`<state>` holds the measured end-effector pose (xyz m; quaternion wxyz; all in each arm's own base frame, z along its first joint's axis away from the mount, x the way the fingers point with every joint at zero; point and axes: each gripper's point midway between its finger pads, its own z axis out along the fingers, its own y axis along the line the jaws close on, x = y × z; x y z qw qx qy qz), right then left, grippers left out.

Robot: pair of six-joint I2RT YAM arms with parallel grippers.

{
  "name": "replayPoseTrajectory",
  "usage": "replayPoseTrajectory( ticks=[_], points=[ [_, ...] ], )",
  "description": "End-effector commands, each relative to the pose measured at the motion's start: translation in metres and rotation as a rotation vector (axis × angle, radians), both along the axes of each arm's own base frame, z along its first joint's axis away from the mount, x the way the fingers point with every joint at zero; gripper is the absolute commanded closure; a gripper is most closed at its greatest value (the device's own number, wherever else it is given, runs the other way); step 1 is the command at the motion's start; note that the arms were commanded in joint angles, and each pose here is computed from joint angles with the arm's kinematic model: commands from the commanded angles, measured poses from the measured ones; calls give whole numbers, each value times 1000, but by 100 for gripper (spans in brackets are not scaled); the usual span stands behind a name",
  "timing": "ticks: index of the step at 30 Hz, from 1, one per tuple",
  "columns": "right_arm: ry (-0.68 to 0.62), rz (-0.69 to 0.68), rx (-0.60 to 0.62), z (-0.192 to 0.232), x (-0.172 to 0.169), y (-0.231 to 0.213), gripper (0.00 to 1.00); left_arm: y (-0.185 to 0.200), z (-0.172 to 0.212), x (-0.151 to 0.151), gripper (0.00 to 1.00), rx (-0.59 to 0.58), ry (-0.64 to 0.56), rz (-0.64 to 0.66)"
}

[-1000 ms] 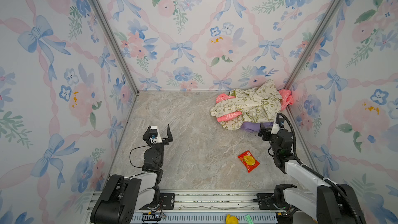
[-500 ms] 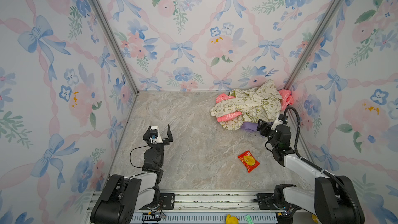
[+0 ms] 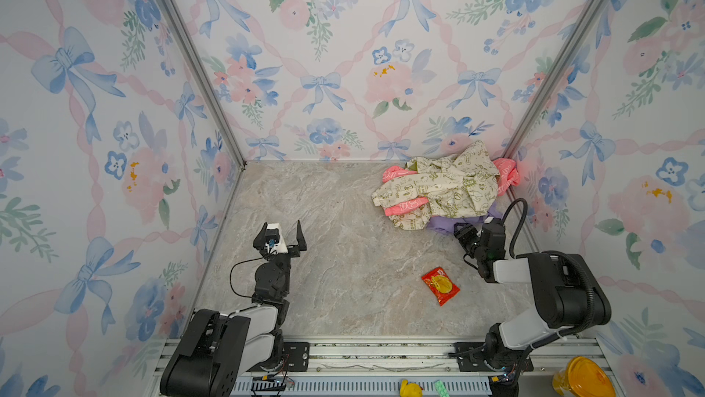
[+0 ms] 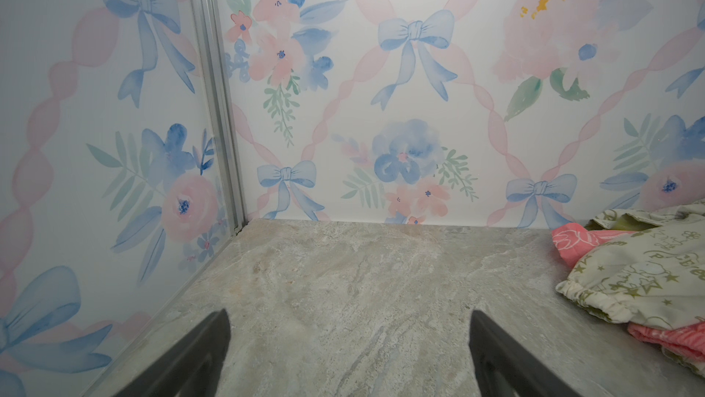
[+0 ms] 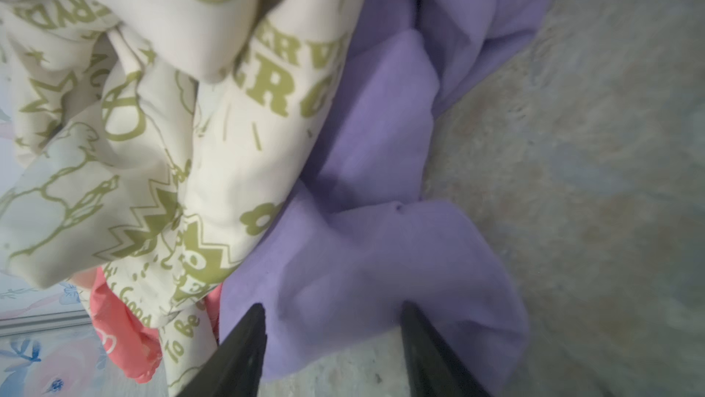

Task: Pick out a specific cloth from the pile
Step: 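Lower the right gripper onto the purple cloth under the cream sheet and grasp it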

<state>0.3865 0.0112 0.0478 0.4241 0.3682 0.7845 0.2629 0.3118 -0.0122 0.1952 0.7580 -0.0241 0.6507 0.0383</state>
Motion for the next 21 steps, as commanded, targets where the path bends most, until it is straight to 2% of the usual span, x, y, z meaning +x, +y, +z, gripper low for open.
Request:
replayPoseTrajectory(
  ticks=[1, 6, 11, 19, 21],
  points=[
    [-55, -16, 88, 11, 14, 2, 45, -1, 0, -4, 2, -13, -6, -7],
    [-29, -18, 127, -2, 20, 4, 56, -1, 0, -3, 2, -14, -8, -7],
    [-86, -17, 163, 3, 22, 6, 81, -1, 0, -4, 2, -16, -9, -7],
    [-177, -17, 126, 45, 19, 3, 100, -1, 0, -4, 2, -17, -8, -5],
    [-183, -17, 104, 57, 19, 2, 100, -2, 1, -3, 2, -17, -9, -10]
  ],
)
